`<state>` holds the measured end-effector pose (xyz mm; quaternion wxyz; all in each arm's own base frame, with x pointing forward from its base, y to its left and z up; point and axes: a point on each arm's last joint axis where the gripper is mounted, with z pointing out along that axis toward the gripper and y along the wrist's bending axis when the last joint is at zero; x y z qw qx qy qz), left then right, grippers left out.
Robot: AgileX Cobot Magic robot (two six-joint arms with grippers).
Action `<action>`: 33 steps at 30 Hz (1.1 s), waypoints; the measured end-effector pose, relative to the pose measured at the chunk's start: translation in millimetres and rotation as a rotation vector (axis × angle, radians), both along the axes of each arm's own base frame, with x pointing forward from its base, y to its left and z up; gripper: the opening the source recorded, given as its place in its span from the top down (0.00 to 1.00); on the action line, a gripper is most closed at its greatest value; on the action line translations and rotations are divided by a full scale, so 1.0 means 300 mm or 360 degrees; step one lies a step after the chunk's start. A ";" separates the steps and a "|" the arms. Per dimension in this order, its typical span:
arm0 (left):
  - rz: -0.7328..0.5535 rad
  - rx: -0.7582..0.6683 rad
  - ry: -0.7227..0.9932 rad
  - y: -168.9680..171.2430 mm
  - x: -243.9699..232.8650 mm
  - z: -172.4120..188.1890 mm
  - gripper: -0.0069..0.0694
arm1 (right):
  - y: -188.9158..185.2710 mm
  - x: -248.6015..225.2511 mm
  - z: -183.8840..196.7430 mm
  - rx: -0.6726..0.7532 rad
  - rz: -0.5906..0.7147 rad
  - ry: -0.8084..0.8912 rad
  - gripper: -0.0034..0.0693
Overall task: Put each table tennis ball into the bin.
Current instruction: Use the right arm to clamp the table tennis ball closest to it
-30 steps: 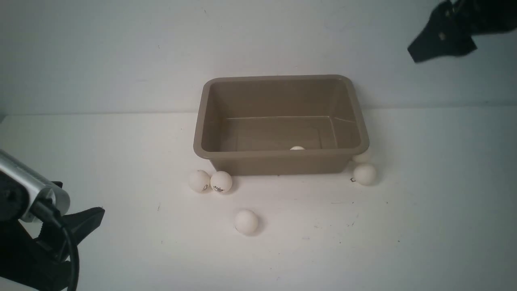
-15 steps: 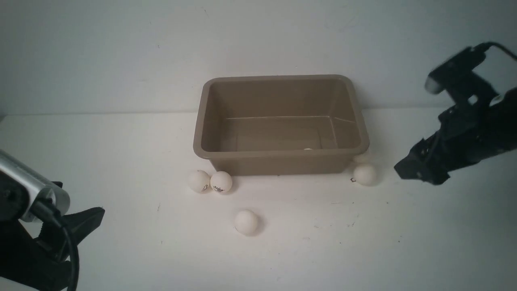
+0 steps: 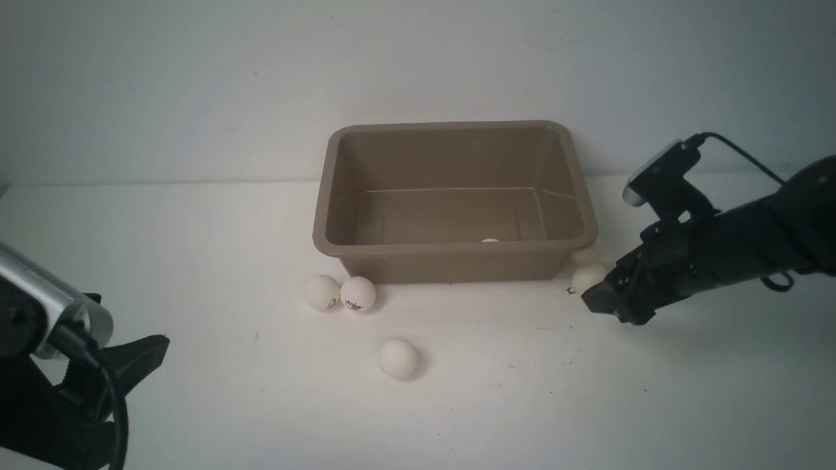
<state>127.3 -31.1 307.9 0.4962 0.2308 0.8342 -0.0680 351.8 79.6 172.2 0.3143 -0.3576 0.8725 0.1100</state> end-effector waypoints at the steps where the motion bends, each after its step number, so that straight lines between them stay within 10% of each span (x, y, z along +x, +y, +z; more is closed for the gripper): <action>1: 0.0000 0.0000 0.0000 0.000 0.000 0.000 0.32 | 0.001 0.006 -0.014 0.0005 -0.0007 -0.0002 0.26; 33: 0.0000 0.0000 0.0000 0.000 0.000 0.000 0.32 | 0.005 0.081 -0.136 0.0203 -0.0322 -0.0011 0.32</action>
